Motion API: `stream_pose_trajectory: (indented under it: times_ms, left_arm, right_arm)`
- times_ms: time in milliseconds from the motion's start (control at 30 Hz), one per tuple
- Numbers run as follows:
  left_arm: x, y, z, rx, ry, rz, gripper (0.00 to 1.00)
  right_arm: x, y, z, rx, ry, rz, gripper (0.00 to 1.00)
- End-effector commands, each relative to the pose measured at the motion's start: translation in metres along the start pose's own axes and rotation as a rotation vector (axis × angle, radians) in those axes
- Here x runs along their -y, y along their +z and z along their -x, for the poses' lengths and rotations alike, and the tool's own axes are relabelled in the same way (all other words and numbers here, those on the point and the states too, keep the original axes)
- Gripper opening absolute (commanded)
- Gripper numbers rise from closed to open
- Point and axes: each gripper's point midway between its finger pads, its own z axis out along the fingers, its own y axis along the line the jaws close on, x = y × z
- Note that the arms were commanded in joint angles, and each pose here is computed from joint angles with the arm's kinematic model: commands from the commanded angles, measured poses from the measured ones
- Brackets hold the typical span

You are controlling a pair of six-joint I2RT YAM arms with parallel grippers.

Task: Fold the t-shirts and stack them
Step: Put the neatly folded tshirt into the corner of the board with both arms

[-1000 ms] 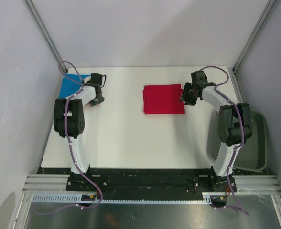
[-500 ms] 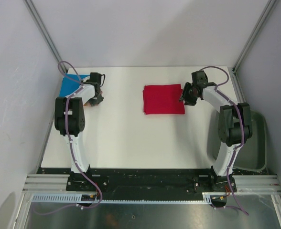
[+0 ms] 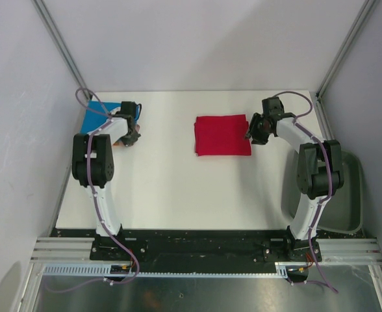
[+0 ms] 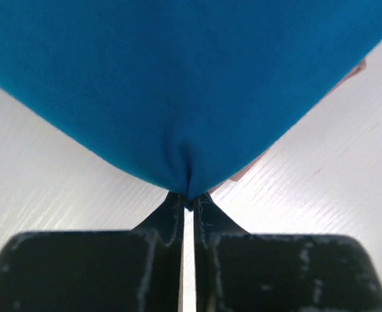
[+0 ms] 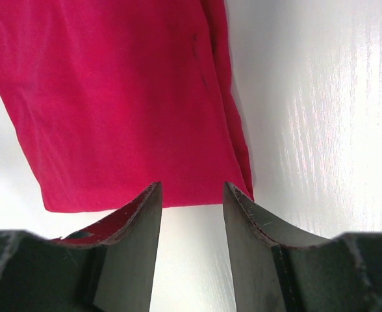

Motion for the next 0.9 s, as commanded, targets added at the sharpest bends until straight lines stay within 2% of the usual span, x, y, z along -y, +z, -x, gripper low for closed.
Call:
stream_pose_trajectory:
  times_ms: [0,167,400,567,867]
  left_arm:
    - [-0.003,-0.028,-0.034,-0.071,-0.033,-0.036,0.00]
    - [-0.001,-0.053,-0.080,-0.125,-0.063,-0.063,0.00]
    - [0.030,-0.099,-0.135,-0.160,-0.056,-0.168,0.00]
    - [0.050,-0.116,-0.146,-0.168,-0.033,-0.224,0.00]
    - [0.056,-0.119,-0.163,-0.201,0.057,-0.303,0.02]
  right_arm:
    - [-0.009,-0.018,0.008,0.041,-0.010,0.039,0.47]
    - [-0.010,-0.024,0.005,0.045,-0.010,0.043,0.47]
    - [-0.005,-0.032,-0.001,0.048,-0.009,0.033,0.47]
    - [0.000,-0.035,-0.006,0.044,-0.012,0.020,0.47]
    - [0.003,-0.020,-0.019,0.026,-0.033,0.009,0.48]
